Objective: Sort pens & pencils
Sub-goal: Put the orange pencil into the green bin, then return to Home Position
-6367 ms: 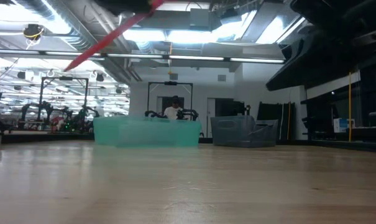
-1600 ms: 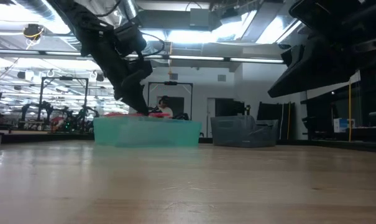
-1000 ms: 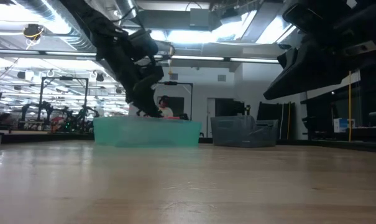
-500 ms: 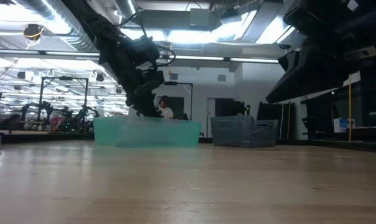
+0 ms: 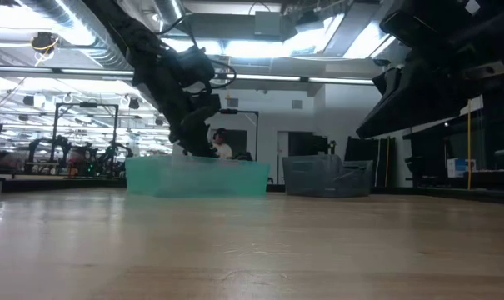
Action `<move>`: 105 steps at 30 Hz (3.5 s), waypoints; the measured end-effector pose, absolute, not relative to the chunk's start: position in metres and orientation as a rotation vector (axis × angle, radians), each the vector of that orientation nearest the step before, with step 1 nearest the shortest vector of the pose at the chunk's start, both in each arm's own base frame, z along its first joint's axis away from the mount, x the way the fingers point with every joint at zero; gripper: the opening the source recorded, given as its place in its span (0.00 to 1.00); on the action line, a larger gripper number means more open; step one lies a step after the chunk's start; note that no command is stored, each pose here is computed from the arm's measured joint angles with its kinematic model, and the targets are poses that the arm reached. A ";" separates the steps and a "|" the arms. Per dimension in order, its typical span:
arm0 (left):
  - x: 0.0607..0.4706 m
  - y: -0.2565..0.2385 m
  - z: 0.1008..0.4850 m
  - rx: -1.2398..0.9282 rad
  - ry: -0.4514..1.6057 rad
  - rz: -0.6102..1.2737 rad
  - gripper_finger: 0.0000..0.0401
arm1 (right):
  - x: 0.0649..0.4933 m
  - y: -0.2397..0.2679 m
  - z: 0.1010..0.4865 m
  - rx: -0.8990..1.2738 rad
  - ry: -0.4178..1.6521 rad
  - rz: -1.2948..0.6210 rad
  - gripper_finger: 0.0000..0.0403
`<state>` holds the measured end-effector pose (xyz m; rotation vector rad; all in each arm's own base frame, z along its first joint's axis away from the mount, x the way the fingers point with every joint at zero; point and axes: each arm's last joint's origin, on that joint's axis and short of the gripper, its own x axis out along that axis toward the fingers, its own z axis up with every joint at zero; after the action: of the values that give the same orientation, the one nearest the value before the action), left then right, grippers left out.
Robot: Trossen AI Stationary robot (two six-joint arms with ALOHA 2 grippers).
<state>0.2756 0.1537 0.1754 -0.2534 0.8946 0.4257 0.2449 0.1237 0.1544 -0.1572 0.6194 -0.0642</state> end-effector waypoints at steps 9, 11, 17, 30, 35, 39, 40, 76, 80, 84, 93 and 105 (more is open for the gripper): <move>0.277 0.152 0.175 -0.251 0.895 0.429 0.14 | 0.245 0.124 0.154 -0.133 0.618 -0.073 0.01; 0.276 0.152 0.175 -0.251 0.895 0.430 0.15 | 0.245 0.124 0.154 -0.130 0.618 -0.074 0.01; 0.276 0.151 0.181 -0.252 0.875 0.410 0.15 | 0.245 0.124 0.154 -0.131 0.617 -0.074 0.02; 0.272 0.069 0.275 -0.053 0.600 0.122 0.11 | 0.248 0.125 0.163 -0.158 0.543 -0.070 0.06; 0.253 0.019 0.311 0.031 0.460 0.017 0.11 | 0.244 0.122 0.195 -0.182 0.466 -0.051 0.03; 0.231 -0.012 0.332 0.088 0.367 -0.035 0.11 | 0.230 0.118 0.234 -0.190 0.396 -0.027 0.01; 0.226 -0.019 0.335 0.108 0.345 -0.043 0.11 | 0.225 0.116 0.241 -0.187 0.383 -0.022 0.01; 0.108 -0.055 0.192 0.067 -0.023 -0.568 0.11 | 0.092 0.063 0.202 -0.099 -0.028 0.199 0.06; 0.107 -0.054 0.175 0.038 -0.025 -0.562 0.11 | 0.092 0.063 0.192 -0.099 -0.025 0.196 0.06; 0.107 -0.053 0.169 0.026 -0.010 -0.529 0.11 | 0.093 0.061 0.184 -0.103 -0.004 0.119 0.06; 0.111 -0.046 0.166 0.059 0.017 -0.438 0.11 | 0.094 0.056 0.159 -0.070 0.076 -0.010 0.06; 0.117 -0.019 0.160 0.082 0.078 -0.305 0.11 | 0.101 0.039 0.157 -0.108 0.105 -0.193 0.06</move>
<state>0.1175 -0.0194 0.1597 0.0818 0.0776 -0.3046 0.1012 0.0389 0.1567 -0.1084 0.1045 -0.1931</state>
